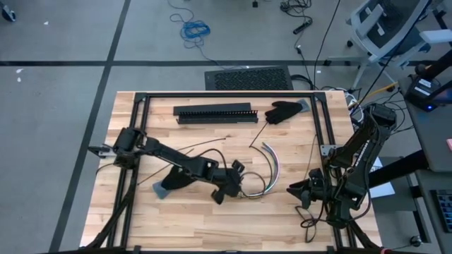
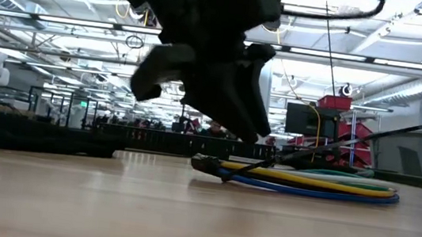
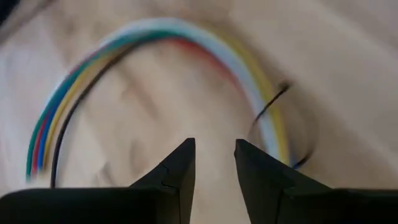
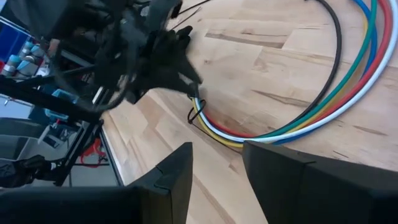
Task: Ziptie cables
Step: Wrap the cable wires using a zip tie
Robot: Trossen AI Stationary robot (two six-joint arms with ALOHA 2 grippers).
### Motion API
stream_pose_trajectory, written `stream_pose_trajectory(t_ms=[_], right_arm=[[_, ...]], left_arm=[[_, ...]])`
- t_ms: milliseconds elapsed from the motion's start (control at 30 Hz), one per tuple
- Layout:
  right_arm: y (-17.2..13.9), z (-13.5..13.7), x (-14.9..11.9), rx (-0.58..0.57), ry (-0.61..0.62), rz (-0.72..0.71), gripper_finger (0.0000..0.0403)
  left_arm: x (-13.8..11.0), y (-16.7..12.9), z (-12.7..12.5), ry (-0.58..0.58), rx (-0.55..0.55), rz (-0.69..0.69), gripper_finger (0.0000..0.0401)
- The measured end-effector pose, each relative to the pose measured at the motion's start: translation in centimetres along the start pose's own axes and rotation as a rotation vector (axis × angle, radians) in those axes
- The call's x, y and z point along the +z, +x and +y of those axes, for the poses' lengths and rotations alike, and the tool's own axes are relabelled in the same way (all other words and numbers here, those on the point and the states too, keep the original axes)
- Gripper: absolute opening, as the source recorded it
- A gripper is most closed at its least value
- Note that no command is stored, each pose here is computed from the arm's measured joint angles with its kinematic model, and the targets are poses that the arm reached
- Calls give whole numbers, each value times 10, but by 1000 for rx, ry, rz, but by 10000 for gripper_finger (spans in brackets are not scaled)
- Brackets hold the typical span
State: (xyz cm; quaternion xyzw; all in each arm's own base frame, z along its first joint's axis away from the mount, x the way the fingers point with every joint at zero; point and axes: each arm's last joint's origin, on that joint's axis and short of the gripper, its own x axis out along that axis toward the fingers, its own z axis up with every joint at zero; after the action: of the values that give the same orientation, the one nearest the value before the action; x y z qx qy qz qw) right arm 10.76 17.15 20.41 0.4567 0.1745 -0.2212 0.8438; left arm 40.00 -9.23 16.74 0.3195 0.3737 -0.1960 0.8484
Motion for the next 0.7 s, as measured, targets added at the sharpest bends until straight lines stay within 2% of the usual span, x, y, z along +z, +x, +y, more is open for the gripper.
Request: stream_pose_trajectory(t_ms=[133,233,467,700], right_arm=[[0,0,0,-1,4,1,139],[0,0,0,2,11,3,139],[0,2,-1,12,32,10,139],[0,3,-2,15,64,12,139]], left_arm=[[1,0,-1,108,-63,-51,111],[0,2,0,146,-61,-55,111],[-6,8,7,187,-62,-67,111],[-12,20,3,211,-98,-64,111]])
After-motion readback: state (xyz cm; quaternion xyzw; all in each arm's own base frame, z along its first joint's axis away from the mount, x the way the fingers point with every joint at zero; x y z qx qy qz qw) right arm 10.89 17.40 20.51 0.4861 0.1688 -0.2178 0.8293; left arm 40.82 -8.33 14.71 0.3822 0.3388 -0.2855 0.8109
